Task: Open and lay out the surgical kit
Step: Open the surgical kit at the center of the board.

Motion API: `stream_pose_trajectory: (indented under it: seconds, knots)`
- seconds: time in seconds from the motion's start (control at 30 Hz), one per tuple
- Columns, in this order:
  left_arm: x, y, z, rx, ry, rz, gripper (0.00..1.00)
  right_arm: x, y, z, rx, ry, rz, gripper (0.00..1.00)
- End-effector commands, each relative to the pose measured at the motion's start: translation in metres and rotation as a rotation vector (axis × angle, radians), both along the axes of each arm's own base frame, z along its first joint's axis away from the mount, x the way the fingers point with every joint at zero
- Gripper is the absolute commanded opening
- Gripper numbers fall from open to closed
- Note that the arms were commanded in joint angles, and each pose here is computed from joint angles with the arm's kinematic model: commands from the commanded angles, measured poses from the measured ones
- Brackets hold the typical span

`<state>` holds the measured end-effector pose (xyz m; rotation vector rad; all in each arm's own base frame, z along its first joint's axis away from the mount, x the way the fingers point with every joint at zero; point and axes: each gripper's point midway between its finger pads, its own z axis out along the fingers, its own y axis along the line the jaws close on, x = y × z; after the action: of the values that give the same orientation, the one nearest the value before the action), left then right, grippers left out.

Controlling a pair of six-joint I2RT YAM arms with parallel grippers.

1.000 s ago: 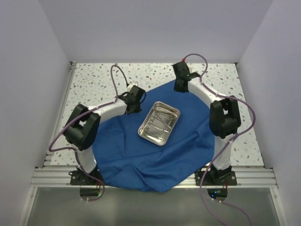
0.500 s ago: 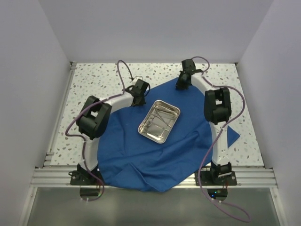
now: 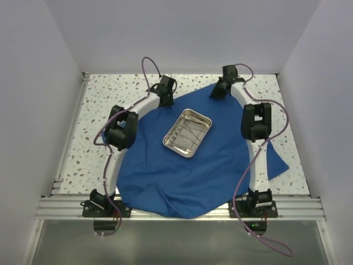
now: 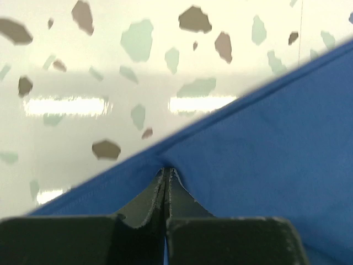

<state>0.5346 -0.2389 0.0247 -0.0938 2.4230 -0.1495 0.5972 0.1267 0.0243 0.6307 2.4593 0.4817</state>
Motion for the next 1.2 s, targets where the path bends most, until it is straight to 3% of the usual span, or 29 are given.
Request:
stream_pose_trajectory:
  seconds: [0.0,0.17,0.33,0.37,0.4,0.43,0.47,0.5,0.53,0.57,0.6,0.63,0.9,1.17]
  knots:
    - [0.019,0.016,-0.023,0.003,0.082,-0.059,0.0,-0.003,-0.061,-0.037,-0.061,0.092,-0.149,0.0]
    - [0.048,0.011,-0.051,-0.067,0.113,-0.103,0.0,-0.003,-0.086,-0.035,-0.076,0.091,-0.216,0.0]
    - [0.068,0.015,-0.032,-0.161,0.052,-0.124,0.0,-0.002,-0.09,-0.032,-0.042,0.072,-0.216,0.0]
    - [0.068,0.019,-0.024,-0.157,0.031,-0.124,0.07,0.001,-0.088,-0.029,-0.035,0.054,-0.207,0.05]
    - [0.066,0.022,-0.001,-0.154,-0.019,-0.126,0.18,0.001,-0.087,-0.027,-0.031,0.048,-0.202,0.38]
    - [0.065,0.026,0.011,-0.138,-0.046,-0.117,0.32,0.002,-0.084,-0.021,-0.015,0.034,-0.186,0.6]
    - [0.063,0.031,0.022,-0.12,-0.072,-0.118,0.6,0.002,-0.083,-0.022,-0.011,0.026,-0.18,0.85]
    - [0.057,0.036,0.042,-0.105,-0.102,-0.113,0.71,0.001,-0.081,-0.021,-0.005,0.027,-0.175,0.99]
    - [0.057,0.044,0.048,-0.074,-0.115,-0.098,0.79,0.0,-0.08,-0.019,-0.002,0.025,-0.169,0.99]
    - [0.054,0.047,0.051,-0.058,-0.117,-0.125,0.96,0.0,-0.078,-0.017,-0.005,0.023,-0.16,0.99]
    - [0.051,0.047,0.053,-0.067,-0.107,-0.154,1.0,0.0,-0.079,-0.015,-0.006,0.02,-0.162,0.99]
    - [0.045,0.037,0.049,-0.116,-0.077,-0.227,1.0,-0.001,-0.077,-0.013,-0.006,0.017,-0.159,0.99]
    - [0.009,0.033,-0.019,-0.152,0.131,-0.412,0.98,-0.005,-0.072,-0.005,0.02,0.007,-0.146,0.99]
    - [-0.038,0.006,-0.037,-0.28,0.23,-0.588,0.83,-0.005,-0.073,-0.002,0.02,0.001,-0.147,0.99]
